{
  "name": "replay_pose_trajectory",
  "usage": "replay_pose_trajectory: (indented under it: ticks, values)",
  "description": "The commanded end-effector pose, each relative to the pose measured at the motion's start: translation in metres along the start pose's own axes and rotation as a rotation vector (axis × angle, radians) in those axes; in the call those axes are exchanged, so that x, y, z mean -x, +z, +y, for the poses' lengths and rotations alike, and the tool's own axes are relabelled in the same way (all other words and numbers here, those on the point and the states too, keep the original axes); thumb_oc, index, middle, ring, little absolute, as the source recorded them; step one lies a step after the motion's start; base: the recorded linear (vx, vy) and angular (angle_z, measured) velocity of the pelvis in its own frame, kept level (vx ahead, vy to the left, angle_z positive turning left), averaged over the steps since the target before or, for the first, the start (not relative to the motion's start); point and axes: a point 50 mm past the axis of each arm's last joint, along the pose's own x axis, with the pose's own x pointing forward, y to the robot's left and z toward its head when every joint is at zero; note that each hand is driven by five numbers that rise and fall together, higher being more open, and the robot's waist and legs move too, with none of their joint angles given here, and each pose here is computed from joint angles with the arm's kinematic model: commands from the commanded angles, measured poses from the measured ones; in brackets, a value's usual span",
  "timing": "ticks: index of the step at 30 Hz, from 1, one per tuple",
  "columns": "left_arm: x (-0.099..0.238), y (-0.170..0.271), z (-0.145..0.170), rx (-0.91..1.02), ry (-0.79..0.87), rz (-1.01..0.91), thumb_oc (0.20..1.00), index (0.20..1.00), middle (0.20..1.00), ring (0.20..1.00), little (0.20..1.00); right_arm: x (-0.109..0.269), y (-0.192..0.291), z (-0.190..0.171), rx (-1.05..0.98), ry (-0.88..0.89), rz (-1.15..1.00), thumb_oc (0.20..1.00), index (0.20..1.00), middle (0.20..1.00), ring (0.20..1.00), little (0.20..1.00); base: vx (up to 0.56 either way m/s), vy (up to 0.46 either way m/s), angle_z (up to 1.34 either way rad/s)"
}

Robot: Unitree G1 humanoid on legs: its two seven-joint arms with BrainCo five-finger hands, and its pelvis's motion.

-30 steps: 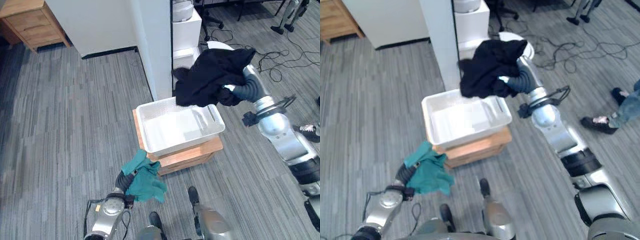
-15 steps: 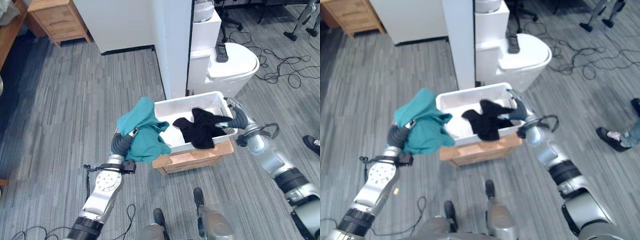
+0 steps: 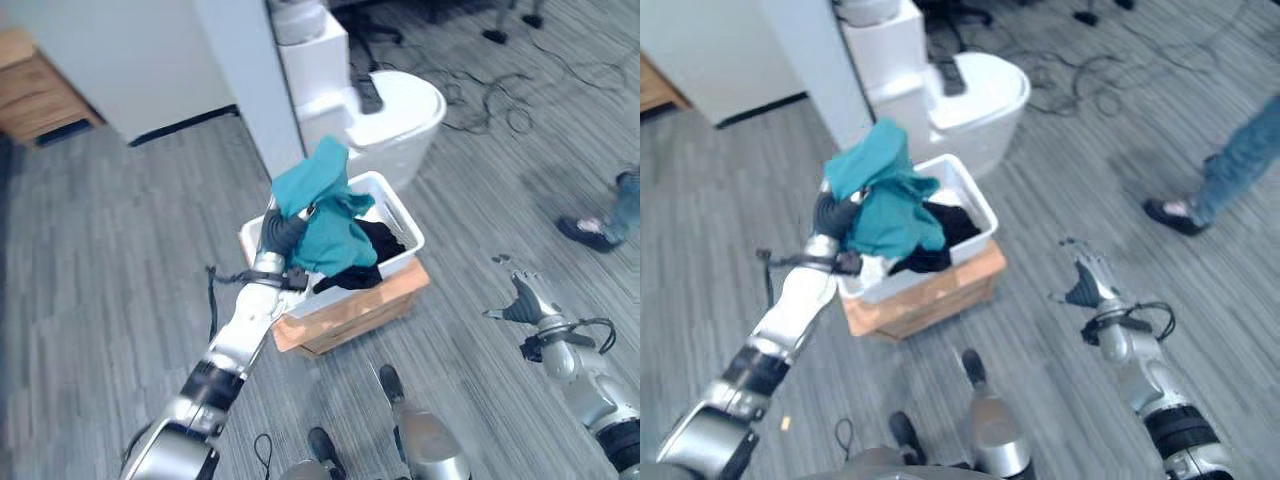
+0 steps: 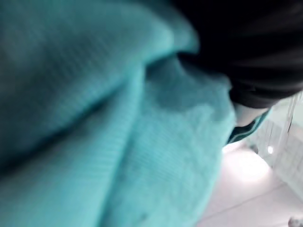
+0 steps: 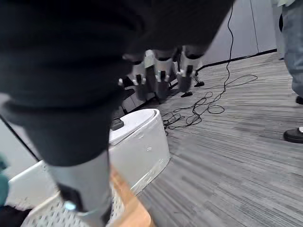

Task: Tidy up the quilt and then pick up the clothes from the bed and put them into the laundry hamper.

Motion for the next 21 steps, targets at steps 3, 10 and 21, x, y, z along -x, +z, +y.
replay_pose_trajectory:
  ticks: [3,10,21]
  values:
    - [-0.032,-0.002,0.007,-0.199,0.068,0.009,0.2,0.2,0.2,0.2,0.2,0.015,-0.015,0.022,-0.074,0.034,0.069,1.0,1.0,1.0,1.0,1.0,-0.04,-0.018,-0.29]
    - [-0.022,-0.027,0.002,-0.121,0.031,0.141,1.0,1.0,1.0,1.0,1.0,0.033,-0.03,0.054,-0.089,0.138,0.187,1.0,1.0,1.0,1.0,1.0,-0.01,-0.007,-0.1]
    - [0.05,-0.068,0.037,0.214,0.243,0.297,1.0,1.0,1.0,1.0,1.0,0.04,-0.032,0.073,-0.163,0.19,0.267,1.0,1.0,1.0,1.0,1.0,0.02,0.001,0.16]
